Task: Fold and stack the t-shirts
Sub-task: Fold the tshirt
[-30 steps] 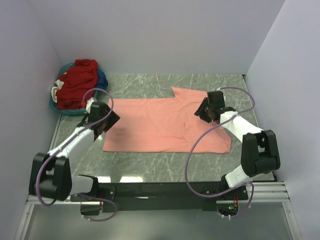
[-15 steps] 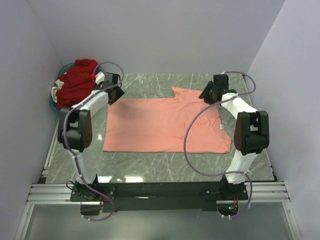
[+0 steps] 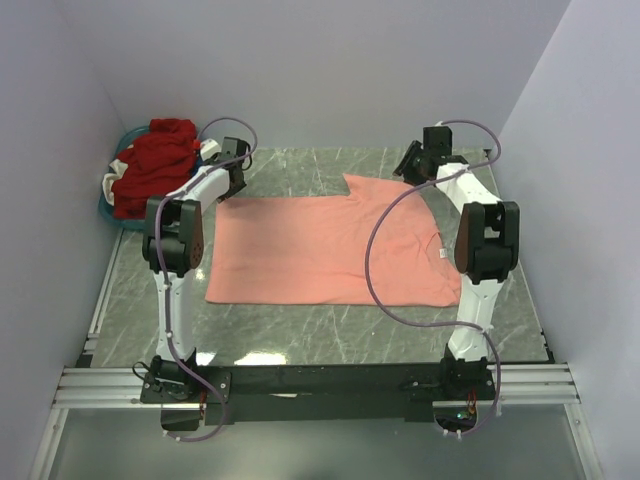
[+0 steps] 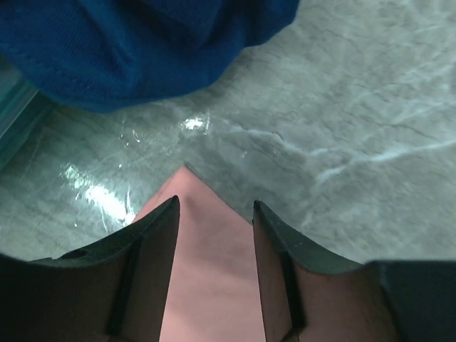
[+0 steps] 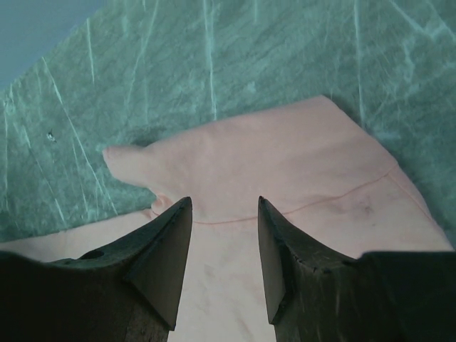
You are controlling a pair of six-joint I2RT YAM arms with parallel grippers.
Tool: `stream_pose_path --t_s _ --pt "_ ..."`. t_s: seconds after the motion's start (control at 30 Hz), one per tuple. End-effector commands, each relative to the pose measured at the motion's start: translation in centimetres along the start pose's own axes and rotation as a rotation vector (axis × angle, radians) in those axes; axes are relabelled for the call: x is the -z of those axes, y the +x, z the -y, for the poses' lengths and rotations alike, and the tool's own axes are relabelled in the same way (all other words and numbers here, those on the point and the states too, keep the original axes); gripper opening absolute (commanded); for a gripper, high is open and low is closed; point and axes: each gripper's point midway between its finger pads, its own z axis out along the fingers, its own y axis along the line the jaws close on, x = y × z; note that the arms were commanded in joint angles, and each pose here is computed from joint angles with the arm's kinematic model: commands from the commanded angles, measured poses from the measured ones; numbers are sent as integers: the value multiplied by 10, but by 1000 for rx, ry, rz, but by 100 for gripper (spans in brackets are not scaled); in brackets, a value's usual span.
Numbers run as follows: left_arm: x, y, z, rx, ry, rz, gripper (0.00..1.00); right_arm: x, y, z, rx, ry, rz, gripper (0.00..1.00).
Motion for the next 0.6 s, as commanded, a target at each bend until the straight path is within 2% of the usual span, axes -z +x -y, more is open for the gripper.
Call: stream_pose_path --t_s 0.0,0.3,0.57 --pt "-7 -14 -4 -14 -38 29 51 4 -24 -6 23 -24 40 49" --pt "-16 -6 -7 2 -45 -1 48 -4 -34 -2 36 -27 28 50" --pt "-22 2 -4 1 -35 -27 34 -20 -39 10 61 6 8 56"
